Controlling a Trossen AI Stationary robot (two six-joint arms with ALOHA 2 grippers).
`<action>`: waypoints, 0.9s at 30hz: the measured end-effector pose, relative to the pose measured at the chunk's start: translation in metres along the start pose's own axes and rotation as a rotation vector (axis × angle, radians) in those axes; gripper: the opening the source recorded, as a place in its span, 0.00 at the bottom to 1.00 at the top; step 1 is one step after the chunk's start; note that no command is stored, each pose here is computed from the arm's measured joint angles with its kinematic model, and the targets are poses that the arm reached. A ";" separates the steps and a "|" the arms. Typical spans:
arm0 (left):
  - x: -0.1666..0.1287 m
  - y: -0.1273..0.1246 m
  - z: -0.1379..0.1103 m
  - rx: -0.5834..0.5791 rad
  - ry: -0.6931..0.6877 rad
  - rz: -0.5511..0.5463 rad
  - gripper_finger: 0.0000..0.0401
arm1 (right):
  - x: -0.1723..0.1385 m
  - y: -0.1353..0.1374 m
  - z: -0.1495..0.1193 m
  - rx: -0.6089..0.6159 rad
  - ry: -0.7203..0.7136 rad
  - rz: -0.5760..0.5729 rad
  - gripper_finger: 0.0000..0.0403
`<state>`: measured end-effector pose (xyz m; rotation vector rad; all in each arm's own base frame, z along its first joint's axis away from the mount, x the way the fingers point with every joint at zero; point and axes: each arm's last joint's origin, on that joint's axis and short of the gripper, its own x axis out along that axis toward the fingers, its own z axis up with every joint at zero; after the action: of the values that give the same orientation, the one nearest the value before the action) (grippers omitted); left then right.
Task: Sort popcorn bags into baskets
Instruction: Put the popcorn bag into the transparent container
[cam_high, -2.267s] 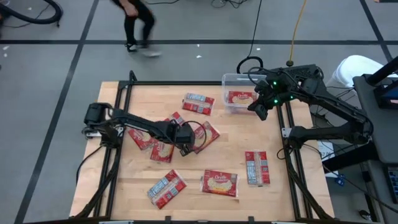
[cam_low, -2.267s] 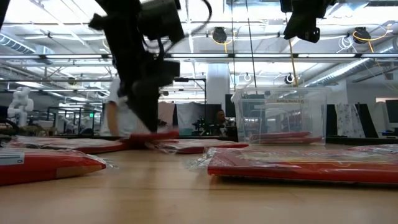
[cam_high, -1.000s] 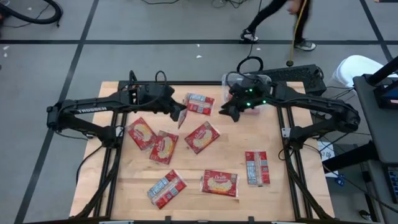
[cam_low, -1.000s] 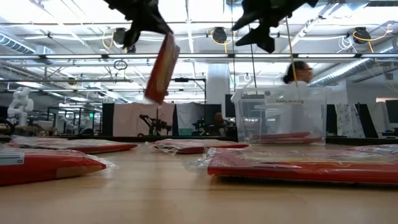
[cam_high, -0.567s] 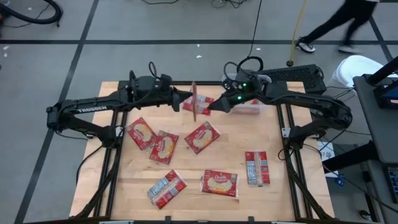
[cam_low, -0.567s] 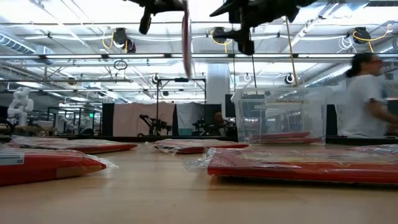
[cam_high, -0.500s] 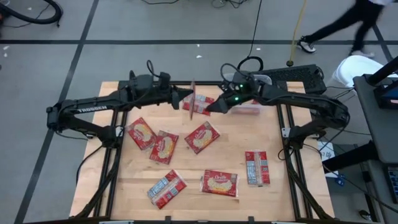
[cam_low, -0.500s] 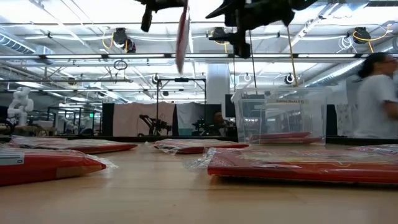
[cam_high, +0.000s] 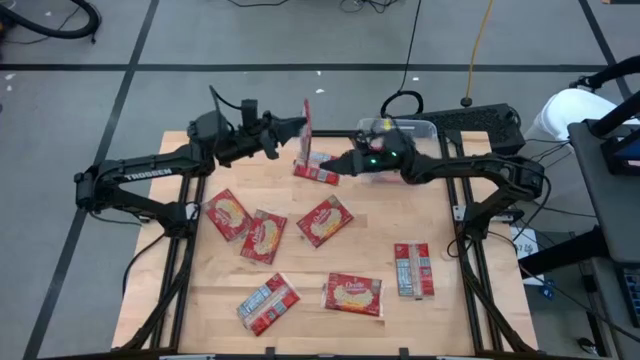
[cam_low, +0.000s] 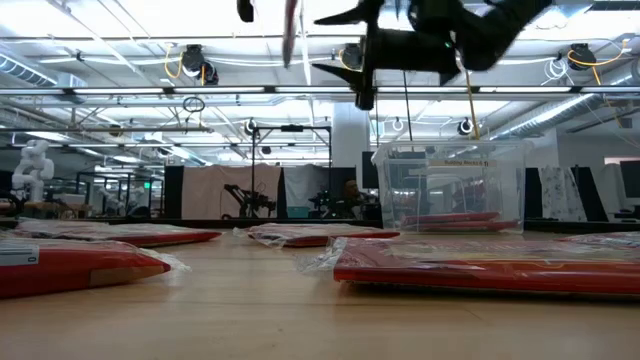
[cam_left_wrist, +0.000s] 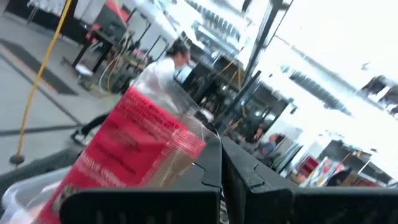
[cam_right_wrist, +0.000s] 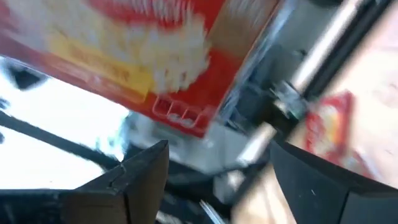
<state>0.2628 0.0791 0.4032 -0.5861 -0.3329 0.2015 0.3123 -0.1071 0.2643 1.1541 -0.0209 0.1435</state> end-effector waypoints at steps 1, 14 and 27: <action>0.000 0.000 0.002 -0.003 -0.015 -0.005 0.00 | -0.005 -0.003 -0.003 0.025 -0.037 0.023 0.69; -0.001 -0.003 0.015 -0.099 -0.100 -0.106 0.00 | -0.016 -0.012 -0.023 0.145 -0.206 0.058 0.69; -0.001 -0.010 0.023 -0.117 -0.114 -0.133 0.00 | -0.001 0.013 -0.024 0.302 -0.328 0.150 0.76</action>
<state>0.2547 0.0826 0.4265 -0.6670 -0.4948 0.0871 0.3082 -0.0796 0.2665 1.4678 -0.3884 0.0903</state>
